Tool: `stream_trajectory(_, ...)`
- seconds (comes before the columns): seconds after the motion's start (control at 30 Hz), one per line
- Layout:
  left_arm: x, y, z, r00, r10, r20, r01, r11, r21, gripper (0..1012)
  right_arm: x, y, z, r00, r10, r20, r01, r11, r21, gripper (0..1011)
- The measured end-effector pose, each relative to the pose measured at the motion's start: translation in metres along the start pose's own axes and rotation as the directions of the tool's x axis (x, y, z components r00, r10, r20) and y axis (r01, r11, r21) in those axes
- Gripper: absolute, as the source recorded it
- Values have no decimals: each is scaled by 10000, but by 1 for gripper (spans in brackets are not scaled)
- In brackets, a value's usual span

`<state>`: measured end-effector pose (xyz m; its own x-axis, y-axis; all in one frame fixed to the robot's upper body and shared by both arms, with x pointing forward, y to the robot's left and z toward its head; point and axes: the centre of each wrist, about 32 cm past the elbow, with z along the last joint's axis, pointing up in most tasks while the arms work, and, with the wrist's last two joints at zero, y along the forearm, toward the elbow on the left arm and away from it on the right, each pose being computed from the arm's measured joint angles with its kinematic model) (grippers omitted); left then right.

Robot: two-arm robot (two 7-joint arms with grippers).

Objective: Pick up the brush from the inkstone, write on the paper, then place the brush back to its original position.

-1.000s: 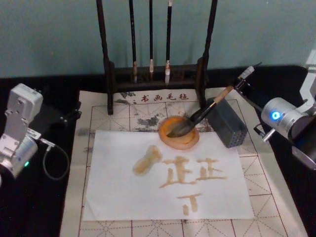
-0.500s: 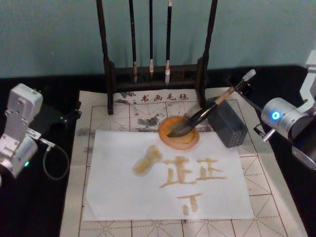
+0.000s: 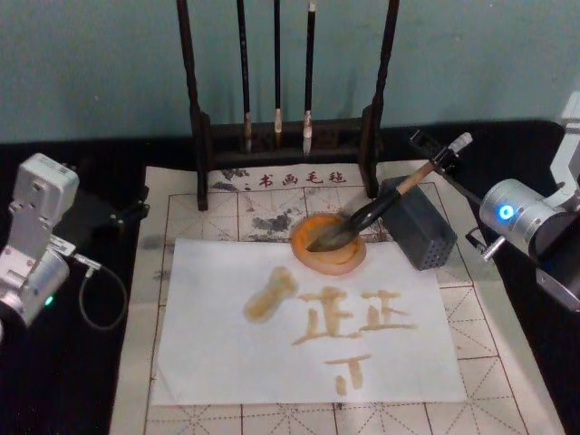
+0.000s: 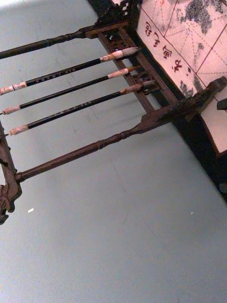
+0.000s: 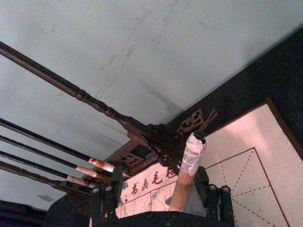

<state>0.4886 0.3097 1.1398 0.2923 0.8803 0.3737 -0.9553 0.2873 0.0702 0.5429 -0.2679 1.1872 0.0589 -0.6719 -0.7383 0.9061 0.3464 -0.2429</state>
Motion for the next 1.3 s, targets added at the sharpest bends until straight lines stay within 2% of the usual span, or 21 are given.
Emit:
stream_trajectory(0.07, 0, 0, 0, 10000, 0, -1, 0, 10000, 0, 1001, 0, 0, 0, 10000, 0, 2, 0, 10000, 0, 1002)
stream_trajectory(0.7, 0, 0, 0, 10000, 0, 0, 0, 10000, 0, 1001, 20, -40, 1, 9999, 73, -77, -73, 10000, 6, 1000)
stream_trajectory(0.97, 0, 0, 0, 10000, 0, 0, 0, 10000, 0, 1001, 50, -137, -4, 9998, -8, -190, 7, 10000, -48, 1000)
stream_trajectory(1.3, 0, 0, 0, 10000, 0, 0, 0, 10000, 1, 1001, 109, -367, -50, 10000, -60, -5, 60, 10000, 24, 1000)
